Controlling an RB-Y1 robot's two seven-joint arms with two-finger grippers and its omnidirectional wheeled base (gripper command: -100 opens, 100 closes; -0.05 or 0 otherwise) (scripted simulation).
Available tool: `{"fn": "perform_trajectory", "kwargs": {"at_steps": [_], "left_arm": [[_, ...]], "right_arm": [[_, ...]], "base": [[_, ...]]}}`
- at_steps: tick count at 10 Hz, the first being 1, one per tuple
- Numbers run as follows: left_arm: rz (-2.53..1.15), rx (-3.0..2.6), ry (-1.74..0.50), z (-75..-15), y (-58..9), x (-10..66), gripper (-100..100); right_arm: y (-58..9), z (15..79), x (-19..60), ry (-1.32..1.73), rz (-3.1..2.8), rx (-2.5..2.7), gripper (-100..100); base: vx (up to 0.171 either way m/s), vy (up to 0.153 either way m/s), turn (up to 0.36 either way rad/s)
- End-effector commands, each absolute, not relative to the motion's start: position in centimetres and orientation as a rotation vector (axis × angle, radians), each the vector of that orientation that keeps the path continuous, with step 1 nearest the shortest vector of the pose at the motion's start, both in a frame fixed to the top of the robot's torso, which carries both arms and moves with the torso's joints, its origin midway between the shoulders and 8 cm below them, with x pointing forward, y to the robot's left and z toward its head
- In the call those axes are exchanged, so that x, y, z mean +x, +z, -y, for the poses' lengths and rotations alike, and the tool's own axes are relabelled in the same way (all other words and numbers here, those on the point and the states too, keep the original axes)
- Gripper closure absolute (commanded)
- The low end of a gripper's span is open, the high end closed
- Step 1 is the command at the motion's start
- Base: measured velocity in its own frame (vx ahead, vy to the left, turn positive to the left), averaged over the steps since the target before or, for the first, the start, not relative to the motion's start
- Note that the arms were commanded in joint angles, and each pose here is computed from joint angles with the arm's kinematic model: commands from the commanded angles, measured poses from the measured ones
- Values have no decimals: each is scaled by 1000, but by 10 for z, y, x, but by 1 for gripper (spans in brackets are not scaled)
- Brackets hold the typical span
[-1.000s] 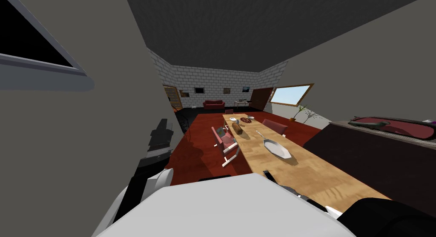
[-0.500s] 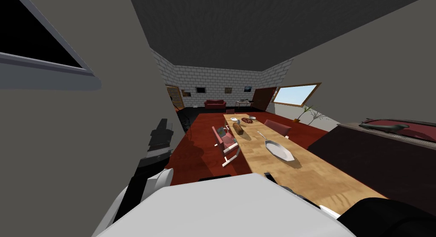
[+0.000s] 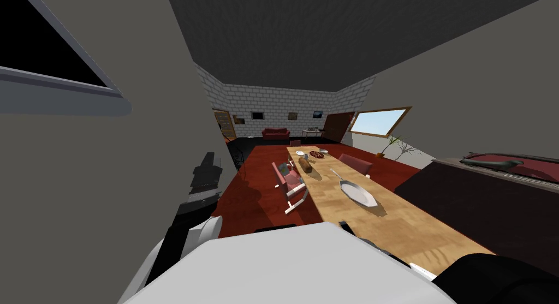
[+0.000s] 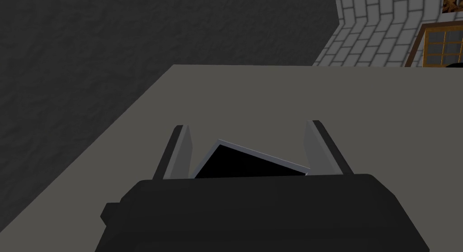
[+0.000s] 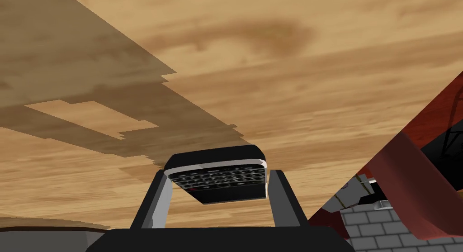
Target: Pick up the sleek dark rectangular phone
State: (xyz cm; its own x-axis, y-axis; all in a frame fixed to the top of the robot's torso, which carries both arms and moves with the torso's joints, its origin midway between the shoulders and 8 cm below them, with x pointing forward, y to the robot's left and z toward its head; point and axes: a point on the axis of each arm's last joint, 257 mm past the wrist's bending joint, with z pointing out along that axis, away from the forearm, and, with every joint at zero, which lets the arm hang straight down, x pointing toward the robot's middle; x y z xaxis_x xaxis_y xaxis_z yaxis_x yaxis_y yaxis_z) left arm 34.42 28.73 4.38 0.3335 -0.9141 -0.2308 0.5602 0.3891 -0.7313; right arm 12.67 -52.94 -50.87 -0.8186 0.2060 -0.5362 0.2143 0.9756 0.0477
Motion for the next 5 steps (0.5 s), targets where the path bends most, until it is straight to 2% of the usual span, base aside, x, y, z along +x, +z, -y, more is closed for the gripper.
{"fn": "perform_trajectory", "kwargs": {"at_steps": [1, 4, 5], "left_arm": [[-698, -597, -1040, -287, 44, 344, 0], [-698, -597, -1040, -287, 44, 344, 0], [-698, -597, -1040, -287, 44, 344, 0]], "right_arm": [[-501, 535, 123, -25, -2562, 286, 100], [-495, 538, 122, -24, -2566, 275, 100], [-495, 538, 121, -24, -2566, 276, 0]], "base": [[7, 18, -79], [10, 27, -72], [0, 0, 0]]}}
